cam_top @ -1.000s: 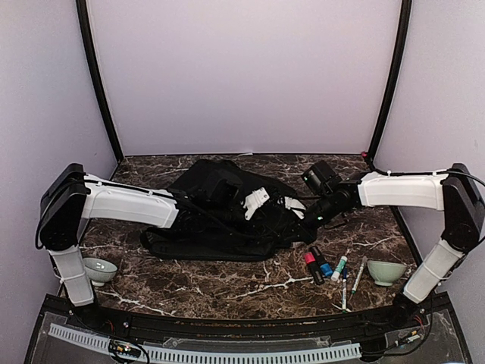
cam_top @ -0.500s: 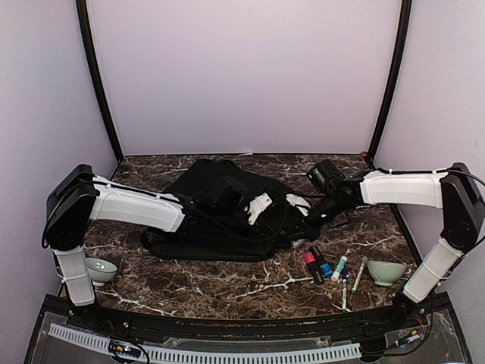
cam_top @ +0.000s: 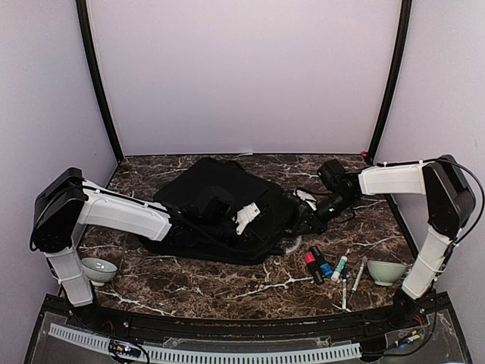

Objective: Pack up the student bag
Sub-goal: Zip the student bag into the largest pocket of the bag, then place the largest pocket of the bag in the student bag.

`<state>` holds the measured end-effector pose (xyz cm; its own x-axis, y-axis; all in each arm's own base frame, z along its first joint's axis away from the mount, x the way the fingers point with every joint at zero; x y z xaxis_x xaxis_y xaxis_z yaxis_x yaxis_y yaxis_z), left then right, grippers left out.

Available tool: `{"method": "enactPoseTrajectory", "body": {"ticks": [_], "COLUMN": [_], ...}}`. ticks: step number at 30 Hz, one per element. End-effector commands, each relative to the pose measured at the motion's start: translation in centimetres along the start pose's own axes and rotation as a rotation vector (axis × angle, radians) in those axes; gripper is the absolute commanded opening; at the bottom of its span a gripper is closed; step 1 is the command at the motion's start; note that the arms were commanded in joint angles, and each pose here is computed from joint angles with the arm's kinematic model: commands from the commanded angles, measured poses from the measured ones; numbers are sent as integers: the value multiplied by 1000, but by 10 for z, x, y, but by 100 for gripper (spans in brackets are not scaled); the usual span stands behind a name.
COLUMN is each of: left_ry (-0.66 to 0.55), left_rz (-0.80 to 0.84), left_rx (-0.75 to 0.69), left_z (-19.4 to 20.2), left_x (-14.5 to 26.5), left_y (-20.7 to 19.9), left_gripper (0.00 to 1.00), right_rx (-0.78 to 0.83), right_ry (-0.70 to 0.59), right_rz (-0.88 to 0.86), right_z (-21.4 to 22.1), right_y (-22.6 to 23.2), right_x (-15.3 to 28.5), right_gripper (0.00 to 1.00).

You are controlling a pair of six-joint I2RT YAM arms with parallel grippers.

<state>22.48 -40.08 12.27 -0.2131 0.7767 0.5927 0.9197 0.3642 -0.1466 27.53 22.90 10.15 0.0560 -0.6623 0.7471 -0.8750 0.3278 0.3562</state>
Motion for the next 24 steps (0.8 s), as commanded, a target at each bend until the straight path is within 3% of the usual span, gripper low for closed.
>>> {"method": "enactPoseTrajectory", "body": {"ticks": [1, 6, 11, 14, 17, 21, 24], "left_ry": [133, 139, 104, 74, 29, 1, 48], "left_rz": [24, -42, -57, -50, -63, -1, 26], "left_rx": [10, 20, 49, 63, 70, 74, 103], "left_z": [37, 46, 34, 24, 12, -14, -20], "left_x": [37, 54, 50, 47, 47, 38, 23], "left_y": [-16, -11, -8, -9, -7, -13, -13], "left_gripper": [0, 0, 5, 32, 56, 64, 65], "right_rx": [-100, -55, -20, -9, -16, -33, -85], "right_ry": [78, 41, 28, -3, -42, -63, -70], "right_rz": [309, 329, 209, 136, 90, 56, 15], "right_z": [23, 5, -1, 2, -2, -12, -20], "right_y": [-87, -98, -55, -23, -5, 1, -2], "right_x": [31, 43, 33, 28, 28, 23, 14], "right_gripper": [0, 0, 0, 0, 15, 31, 40]}}
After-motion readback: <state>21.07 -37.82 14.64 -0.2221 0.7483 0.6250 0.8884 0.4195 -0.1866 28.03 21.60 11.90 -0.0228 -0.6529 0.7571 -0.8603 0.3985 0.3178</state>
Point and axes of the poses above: each gripper's point midway between its finger pads, its own x axis back along the fingers, its own y axis along the line the jaws close on, z = x × y, the point moved 4 cm from there along x, back along the fingers, and after that the axes turned 1 degree about x, right-handed, at the moved point
